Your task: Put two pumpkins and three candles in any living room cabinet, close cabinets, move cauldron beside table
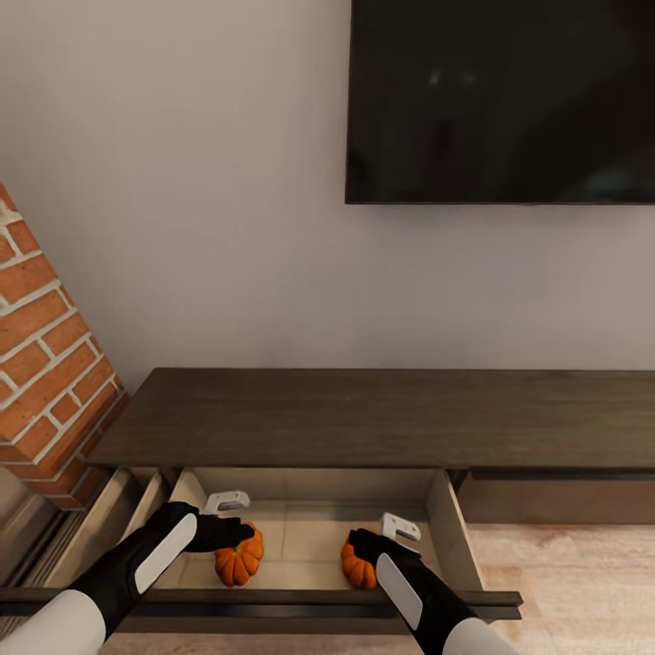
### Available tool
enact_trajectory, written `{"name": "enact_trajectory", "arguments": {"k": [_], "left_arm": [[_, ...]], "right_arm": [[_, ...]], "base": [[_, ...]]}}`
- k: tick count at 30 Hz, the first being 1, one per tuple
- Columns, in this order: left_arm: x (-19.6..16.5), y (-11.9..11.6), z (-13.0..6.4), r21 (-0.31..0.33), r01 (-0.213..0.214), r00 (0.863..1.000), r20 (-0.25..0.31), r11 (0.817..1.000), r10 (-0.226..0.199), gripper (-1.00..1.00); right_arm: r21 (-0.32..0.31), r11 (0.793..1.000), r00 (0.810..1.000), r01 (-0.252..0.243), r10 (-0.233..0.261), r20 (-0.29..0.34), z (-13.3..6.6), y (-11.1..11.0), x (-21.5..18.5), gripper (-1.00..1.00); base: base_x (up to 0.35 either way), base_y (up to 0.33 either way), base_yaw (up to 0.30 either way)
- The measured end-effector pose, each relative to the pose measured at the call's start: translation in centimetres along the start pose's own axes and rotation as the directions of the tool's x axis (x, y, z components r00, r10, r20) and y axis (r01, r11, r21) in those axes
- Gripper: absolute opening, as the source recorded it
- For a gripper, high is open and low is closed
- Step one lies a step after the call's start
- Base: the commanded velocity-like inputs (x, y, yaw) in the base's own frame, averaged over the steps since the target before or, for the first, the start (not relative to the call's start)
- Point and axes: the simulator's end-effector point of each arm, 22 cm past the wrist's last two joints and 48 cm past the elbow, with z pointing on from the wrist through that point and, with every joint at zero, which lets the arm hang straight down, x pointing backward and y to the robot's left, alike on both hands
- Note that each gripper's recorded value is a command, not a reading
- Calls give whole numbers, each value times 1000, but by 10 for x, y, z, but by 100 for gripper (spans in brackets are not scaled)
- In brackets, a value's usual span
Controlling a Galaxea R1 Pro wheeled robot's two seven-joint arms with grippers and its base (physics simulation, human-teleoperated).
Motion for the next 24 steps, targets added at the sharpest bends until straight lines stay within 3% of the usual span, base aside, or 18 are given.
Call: {"name": "enact_trajectory", "arguments": {"k": [24], "left_arm": [[-20, -9, -43, -4, 4, 1000, -6, 1000, -4, 100]], "right_arm": [[1, 1000, 1000, -11, 11, -8, -39, 12, -28, 100]], "base": [[-47, 0, 0]]}}
